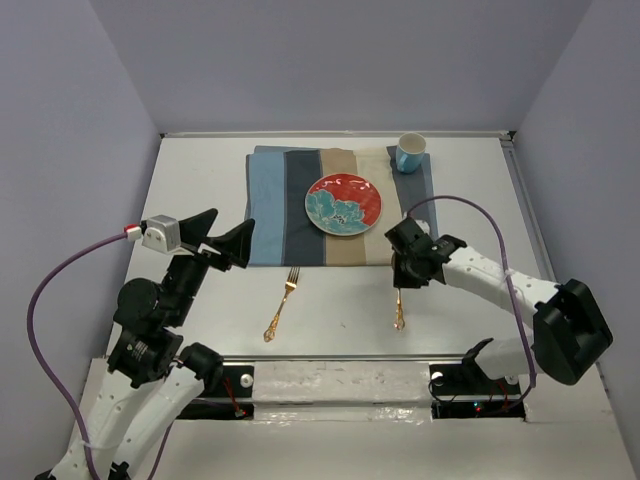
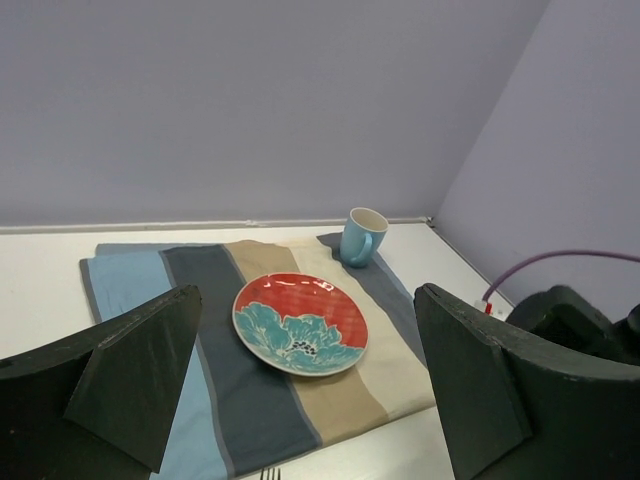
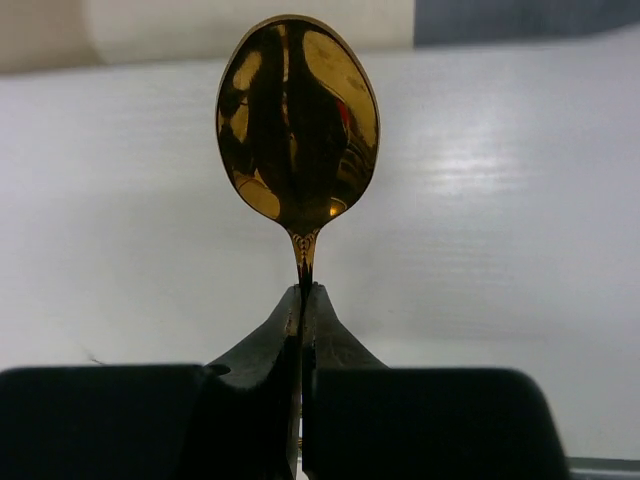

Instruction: Set the dinner table for one person

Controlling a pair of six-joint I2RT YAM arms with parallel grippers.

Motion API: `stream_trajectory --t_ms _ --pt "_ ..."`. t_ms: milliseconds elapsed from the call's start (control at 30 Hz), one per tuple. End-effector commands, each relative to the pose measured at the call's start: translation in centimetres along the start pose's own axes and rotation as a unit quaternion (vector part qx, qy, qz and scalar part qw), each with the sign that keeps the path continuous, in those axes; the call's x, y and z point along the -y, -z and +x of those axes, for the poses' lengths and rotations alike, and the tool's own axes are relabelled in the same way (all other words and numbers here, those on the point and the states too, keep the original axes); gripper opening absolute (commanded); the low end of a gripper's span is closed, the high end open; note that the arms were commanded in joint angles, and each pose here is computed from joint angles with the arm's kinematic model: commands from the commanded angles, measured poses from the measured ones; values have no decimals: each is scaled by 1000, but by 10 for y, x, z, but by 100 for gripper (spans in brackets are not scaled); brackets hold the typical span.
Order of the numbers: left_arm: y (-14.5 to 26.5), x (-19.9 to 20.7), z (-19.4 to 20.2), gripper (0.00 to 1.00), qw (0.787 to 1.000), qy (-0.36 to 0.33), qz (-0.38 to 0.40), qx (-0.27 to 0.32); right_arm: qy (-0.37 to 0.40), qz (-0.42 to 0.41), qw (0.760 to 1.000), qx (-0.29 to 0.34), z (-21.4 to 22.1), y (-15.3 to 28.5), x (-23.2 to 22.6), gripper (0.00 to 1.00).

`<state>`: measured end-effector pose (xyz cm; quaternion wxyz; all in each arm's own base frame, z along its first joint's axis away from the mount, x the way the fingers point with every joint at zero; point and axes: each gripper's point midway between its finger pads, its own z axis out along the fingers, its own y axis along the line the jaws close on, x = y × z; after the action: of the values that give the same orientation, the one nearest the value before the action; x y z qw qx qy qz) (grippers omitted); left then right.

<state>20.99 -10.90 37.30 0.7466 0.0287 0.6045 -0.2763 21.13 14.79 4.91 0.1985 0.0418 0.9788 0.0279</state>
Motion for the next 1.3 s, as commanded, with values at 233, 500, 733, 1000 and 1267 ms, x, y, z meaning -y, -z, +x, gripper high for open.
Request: stream_trajectory --t_ms 233,500,733,1000,1267 --pt "-8 4 -10 99 1000 -1 6 12 87 -49 981 166 -132 33 -69 0" --pt "-12 4 -4 99 1000 1 5 2 94 -47 976 192 -197 17 -75 0" --pt "-17 1 4 99 1000 3 -1 -12 68 -42 980 183 -233 -11 -48 0" --pt "-22 -13 10 99 999 2 -38 -21 59 -43 980 185 -270 -36 -36 0" --pt "-27 -17 17 99 998 -2 -44 -34 46 -40 984 166 -286 -69 -25 0"
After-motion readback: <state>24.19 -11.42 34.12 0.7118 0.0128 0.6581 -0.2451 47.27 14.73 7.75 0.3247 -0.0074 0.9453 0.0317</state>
